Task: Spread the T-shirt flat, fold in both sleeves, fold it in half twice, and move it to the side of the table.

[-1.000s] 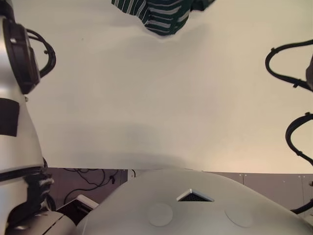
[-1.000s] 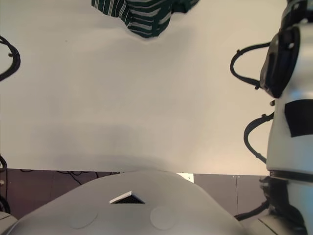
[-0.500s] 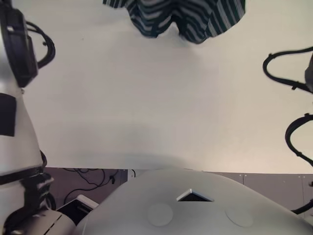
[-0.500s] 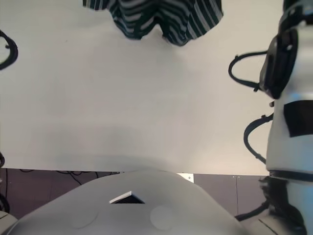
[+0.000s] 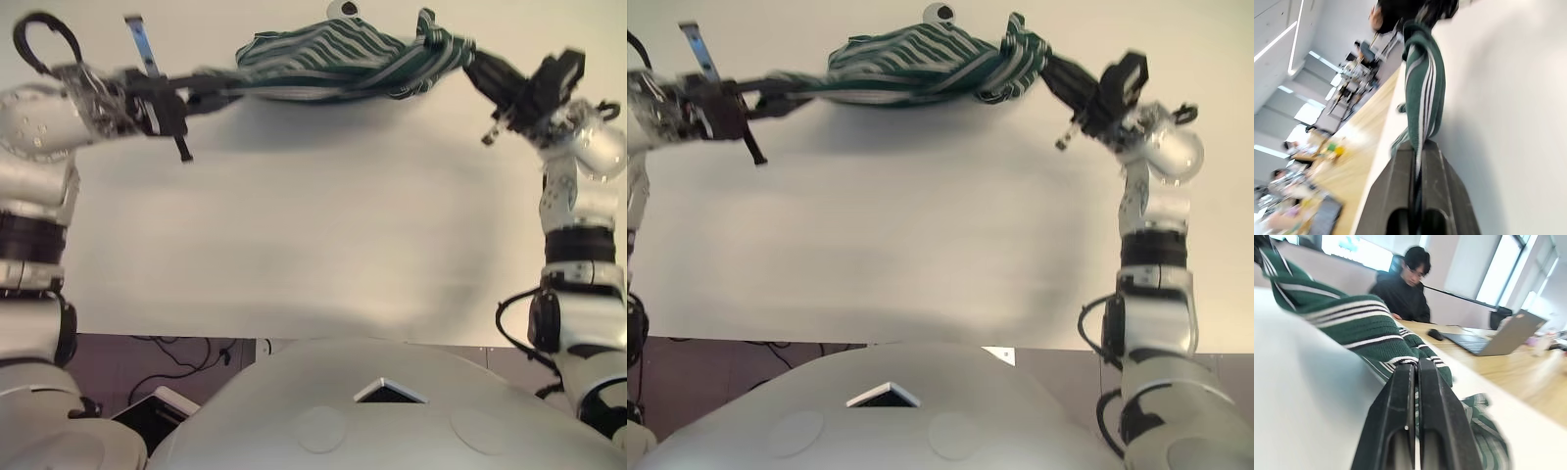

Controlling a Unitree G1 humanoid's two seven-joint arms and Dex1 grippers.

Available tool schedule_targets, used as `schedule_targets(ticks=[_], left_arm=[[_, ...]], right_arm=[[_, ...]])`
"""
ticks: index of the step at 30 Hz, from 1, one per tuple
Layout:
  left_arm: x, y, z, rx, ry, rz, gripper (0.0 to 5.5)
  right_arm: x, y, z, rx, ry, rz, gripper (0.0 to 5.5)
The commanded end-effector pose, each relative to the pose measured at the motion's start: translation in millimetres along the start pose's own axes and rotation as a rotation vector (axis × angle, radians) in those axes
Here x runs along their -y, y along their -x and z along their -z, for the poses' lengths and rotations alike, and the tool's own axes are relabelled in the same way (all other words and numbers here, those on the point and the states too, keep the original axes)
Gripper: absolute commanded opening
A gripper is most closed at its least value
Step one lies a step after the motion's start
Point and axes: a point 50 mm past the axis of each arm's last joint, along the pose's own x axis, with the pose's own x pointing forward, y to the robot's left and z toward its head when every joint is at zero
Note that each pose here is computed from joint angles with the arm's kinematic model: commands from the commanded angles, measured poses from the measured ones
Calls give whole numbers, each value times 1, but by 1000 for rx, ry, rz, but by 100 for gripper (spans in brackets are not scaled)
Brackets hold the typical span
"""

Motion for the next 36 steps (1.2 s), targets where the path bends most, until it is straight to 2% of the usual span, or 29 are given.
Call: schedule_targets(ticks=[1,3,5,6,8,11,15,18,20,22,25,27,29,32,36], left_arm=[[43,-7,-122,323,85,316,0],[77,-9,-103,178,129,447,0],[114,-4,-60,-72,130,581,0],[134,0,-42,-146,188,631,0],[169,7,-24,-237,276,720,0],[206,19,-17,-319,372,813,0],[219,27,-11,-364,397,842,0],[207,21,-11,-334,368,788,0],[180,8,-13,-263,320,658,0],[135,0,-22,-170,267,480,0],[64,0,-44,-64,74,196,0],[32,3,-62,-23,-53,84,0],[15,7,-84,6,-178,62,0],[-1,13,-100,-4,-302,32,0],[-5,20,-112,51,-203,111,0]], right_arm=[[-83,52,-69,-1,-138,-598,3],[-105,68,-34,-280,-122,-690,3],[-119,87,4,-566,-65,-741,3],[-124,93,16,-649,-58,-760,3],[-132,98,27,-712,-73,-781,3],[-137,101,36,-746,-82,-784,3],[-141,102,39,-756,-92,-773,3],[-132,90,35,-717,-60,-738,3],[-119,72,24,-594,-41,-635,3],[-107,56,8,-426,-71,-537,3],[-79,29,-32,-156,-87,-366,3],[-66,18,-56,-28,-68,-291,3],[-59,12,-81,49,5,-229,3],[-43,5,-109,90,138,-148,3],[-22,4,-130,76,276,-121,3]])
